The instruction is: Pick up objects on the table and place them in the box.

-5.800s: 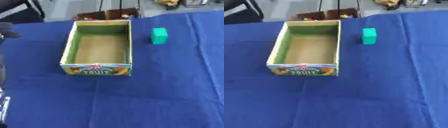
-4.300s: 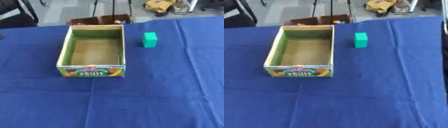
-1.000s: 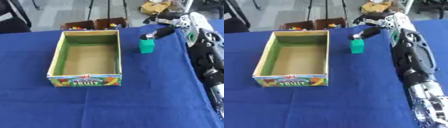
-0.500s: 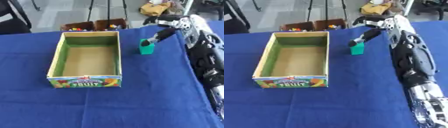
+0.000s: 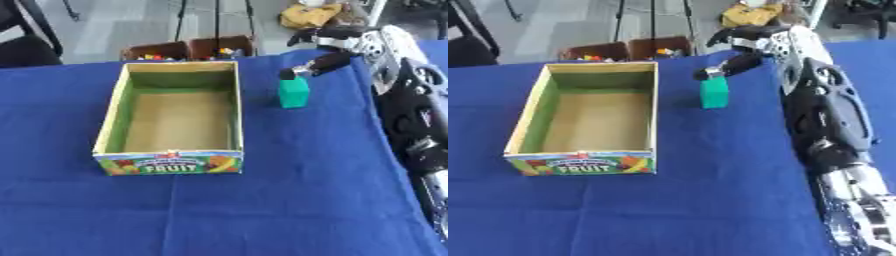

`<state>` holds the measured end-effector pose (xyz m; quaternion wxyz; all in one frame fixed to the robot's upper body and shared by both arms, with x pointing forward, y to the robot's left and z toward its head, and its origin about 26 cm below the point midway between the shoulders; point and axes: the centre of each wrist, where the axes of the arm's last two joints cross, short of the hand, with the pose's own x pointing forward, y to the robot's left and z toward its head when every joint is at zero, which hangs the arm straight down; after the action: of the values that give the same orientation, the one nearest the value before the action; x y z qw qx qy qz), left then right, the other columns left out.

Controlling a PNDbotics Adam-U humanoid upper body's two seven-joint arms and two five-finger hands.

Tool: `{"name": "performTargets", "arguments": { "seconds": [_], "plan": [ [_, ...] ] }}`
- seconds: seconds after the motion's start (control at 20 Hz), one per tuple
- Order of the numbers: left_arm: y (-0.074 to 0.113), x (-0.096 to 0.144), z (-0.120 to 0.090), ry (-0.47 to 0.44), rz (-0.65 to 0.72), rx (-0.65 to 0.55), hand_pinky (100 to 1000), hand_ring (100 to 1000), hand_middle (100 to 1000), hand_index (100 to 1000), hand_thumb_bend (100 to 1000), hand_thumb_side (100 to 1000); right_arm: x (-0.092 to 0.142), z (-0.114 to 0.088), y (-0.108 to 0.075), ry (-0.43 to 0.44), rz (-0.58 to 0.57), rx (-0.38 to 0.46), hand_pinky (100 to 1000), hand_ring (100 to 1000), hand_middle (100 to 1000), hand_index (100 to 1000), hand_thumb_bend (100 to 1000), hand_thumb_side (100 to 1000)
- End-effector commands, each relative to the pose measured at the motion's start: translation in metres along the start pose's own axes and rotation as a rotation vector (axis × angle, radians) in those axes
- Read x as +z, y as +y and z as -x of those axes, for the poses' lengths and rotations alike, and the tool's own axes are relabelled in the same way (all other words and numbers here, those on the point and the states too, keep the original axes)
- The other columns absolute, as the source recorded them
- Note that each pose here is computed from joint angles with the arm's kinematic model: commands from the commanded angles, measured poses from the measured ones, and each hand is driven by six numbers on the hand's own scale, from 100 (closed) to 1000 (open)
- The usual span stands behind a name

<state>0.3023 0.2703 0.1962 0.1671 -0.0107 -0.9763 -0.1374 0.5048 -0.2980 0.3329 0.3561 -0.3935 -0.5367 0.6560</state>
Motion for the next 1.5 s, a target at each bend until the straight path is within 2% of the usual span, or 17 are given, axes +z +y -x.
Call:
{"name": "performTargets", "arguments": {
  "seconds": [0.05,0.1,0.2,0.25,0.35,0.5,0.55,0.6,0.65,0.7,1.0,1.05,1.15,1.3,1.35,1.4,1.5],
  "plan": [
    [0.001,-0.006,-0.004,-0.022,0.008,-0.009,623,714,799,981,100,993,0.014,0.01,-0.021,-0.027,-0.056,0.092,926,1000,991,1000,768,966],
    [0.001,-0.006,-0.004,-0.022,0.007,-0.009,623,713,799,981,100,993,0.014,0.01,-0.022,-0.022,-0.05,0.096,909,1000,986,1000,655,942],
    [0.001,-0.006,-0.004,-0.02,0.006,-0.009,623,713,798,981,100,994,0.016,0.011,-0.025,-0.006,-0.031,0.109,896,1000,980,1000,276,848],
    [0.001,-0.005,-0.004,-0.019,0.005,-0.009,623,713,798,982,100,994,0.017,0.011,-0.026,0.004,-0.018,0.115,899,1000,975,1000,184,822],
    [0.001,-0.005,-0.004,-0.018,0.003,-0.009,623,713,797,982,100,993,0.018,0.012,-0.027,0.023,0.012,0.124,896,1000,967,1000,100,791],
    [0.001,-0.005,-0.004,-0.017,-0.001,-0.009,623,713,797,982,100,994,0.018,0.012,-0.026,0.035,0.051,0.13,907,1000,962,1000,100,787],
    [0.001,-0.005,-0.004,-0.017,-0.001,-0.009,623,712,797,982,100,995,0.017,0.012,-0.026,0.036,0.06,0.129,909,1000,965,1000,273,847],
    [0.001,-0.005,-0.004,-0.016,-0.001,-0.009,623,712,796,981,100,995,0.016,0.012,-0.024,0.034,0.059,0.129,899,1000,974,1000,586,926],
    [0.001,-0.005,-0.004,-0.015,-0.001,-0.009,623,712,796,981,100,995,0.016,0.012,-0.023,0.033,0.05,0.135,900,1000,992,1000,796,972],
    [0.001,-0.005,-0.004,-0.015,-0.001,-0.009,623,712,796,981,100,994,0.016,0.013,-0.022,0.033,0.032,0.145,909,1000,1000,1000,868,987],
    [0.001,-0.005,-0.004,-0.011,0.001,-0.012,623,712,795,981,100,992,0.015,0.015,-0.021,0.032,-0.046,0.17,915,1000,1000,1000,868,987],
    [0.001,-0.005,-0.004,-0.011,0.001,-0.012,622,711,794,980,100,989,0.016,0.015,-0.021,0.032,-0.049,0.17,910,1000,1000,1000,632,886],
    [0.002,-0.004,-0.004,-0.008,0.001,-0.015,622,711,793,980,100,988,0.016,0.019,-0.018,0.053,-0.097,0.181,909,1000,1000,1000,605,816],
    [0.002,-0.005,-0.004,-0.009,-0.001,-0.017,622,710,791,979,100,987,0.016,0.02,-0.015,0.07,-0.143,0.185,880,1000,1000,1000,627,572],
    [0.002,-0.005,-0.004,-0.009,-0.001,-0.017,622,710,791,979,100,987,0.016,0.02,-0.015,0.069,-0.144,0.179,871,1000,1000,1000,617,539],
    [0.001,-0.004,-0.004,-0.008,-0.001,-0.018,621,710,791,979,100,987,0.016,0.02,-0.015,0.069,-0.134,0.171,806,974,982,1000,349,372],
    [0.001,-0.004,-0.004,-0.007,-0.002,-0.018,621,709,790,979,100,988,0.019,0.021,-0.019,0.072,-0.087,0.153,734,877,949,1000,205,346]
  ]
}}
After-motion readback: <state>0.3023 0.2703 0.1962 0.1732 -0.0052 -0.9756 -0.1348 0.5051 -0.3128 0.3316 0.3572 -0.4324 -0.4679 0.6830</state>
